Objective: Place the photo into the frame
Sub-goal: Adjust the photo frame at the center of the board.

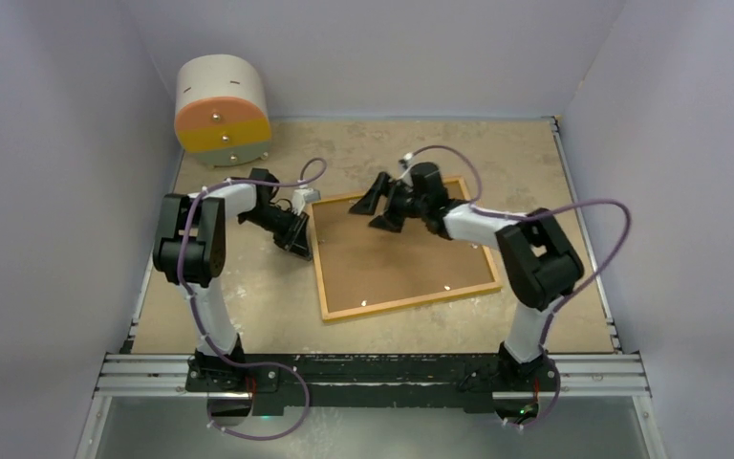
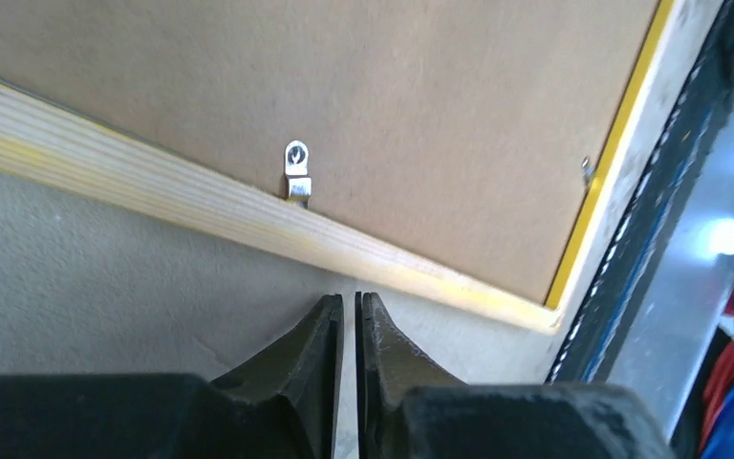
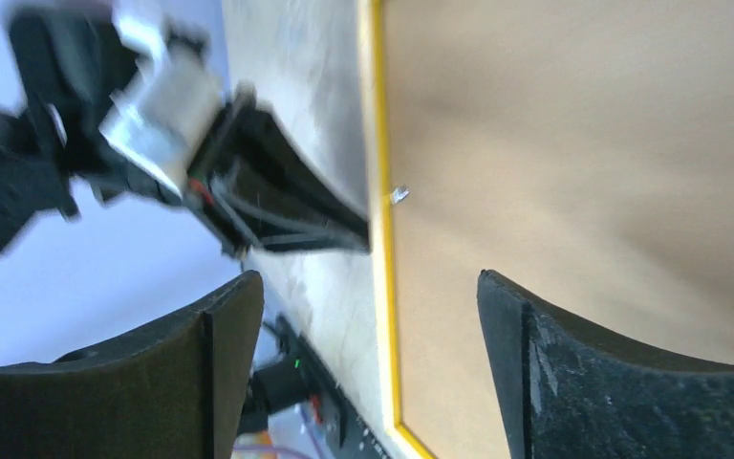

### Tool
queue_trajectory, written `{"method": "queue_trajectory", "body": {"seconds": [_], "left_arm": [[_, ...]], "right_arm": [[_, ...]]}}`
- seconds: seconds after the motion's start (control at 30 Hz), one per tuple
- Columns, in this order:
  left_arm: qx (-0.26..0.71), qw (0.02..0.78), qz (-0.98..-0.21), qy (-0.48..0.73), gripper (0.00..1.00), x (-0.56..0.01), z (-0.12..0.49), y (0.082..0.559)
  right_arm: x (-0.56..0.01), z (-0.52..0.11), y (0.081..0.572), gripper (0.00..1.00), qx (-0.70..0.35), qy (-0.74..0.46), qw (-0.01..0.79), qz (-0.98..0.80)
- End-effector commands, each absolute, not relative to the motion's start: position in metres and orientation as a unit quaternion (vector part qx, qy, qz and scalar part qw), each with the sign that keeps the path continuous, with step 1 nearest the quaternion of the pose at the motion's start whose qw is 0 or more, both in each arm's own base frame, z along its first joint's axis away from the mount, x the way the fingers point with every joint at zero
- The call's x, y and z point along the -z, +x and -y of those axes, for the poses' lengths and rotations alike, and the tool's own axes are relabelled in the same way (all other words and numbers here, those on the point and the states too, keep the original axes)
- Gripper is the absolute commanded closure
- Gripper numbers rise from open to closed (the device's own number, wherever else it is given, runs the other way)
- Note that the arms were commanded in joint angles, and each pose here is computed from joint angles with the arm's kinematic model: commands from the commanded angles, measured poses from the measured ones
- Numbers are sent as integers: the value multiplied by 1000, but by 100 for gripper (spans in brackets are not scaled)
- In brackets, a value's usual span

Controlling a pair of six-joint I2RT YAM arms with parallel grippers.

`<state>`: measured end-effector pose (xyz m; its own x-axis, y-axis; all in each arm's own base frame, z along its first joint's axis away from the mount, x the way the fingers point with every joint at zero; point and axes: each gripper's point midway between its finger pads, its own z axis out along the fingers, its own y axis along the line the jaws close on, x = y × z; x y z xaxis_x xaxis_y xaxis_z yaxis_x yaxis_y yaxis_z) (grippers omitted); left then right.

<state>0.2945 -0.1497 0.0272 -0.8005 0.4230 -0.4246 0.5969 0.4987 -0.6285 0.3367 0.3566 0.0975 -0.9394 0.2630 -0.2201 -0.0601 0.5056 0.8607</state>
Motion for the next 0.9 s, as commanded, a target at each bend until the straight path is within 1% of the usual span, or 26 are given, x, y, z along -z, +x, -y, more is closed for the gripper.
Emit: {"method": "queue_trajectory", "body": {"seconds": [0.0, 0.07, 0.1, 0.2, 0.27, 0.33, 0.43, 0.67, 0.77, 0.87], "left_arm": [[352, 124, -845, 384, 84, -34, 135, 288], [330, 128, -846, 400, 83, -30, 130, 285], [318, 127, -847, 408, 82, -27, 128, 282], [285, 120, -847, 432, 82, -18, 125, 273], [269, 117, -843, 450, 82, -14, 128, 267], [250, 109, -838, 473, 85, -10, 134, 259], [237, 94, -831, 495, 88, -5, 141, 248], [234, 83, -824, 509, 88, -1, 146, 236], [235, 82, -820, 515, 89, -2, 151, 231], [238, 84, -814, 523, 89, -4, 158, 224]], "right_arm": [[-121, -250, 390, 11, -398, 130, 277, -865], [-128, -194, 410, 2, -316, 167, 330, -874], [-132, -166, 418, 1, -278, 188, 353, -873], [-140, -98, 427, 1, -202, 253, 408, -854], [-135, -66, 429, 1, -175, 293, 423, -839], [-123, -46, 431, 1, -152, 318, 421, -835], [-101, -41, 441, 1, -145, 321, 402, -845], [-63, -48, 454, 1, -142, 318, 355, -868], [-54, -51, 458, 1, -145, 316, 345, -872], [-50, -53, 467, 1, -151, 306, 353, -871]]}}
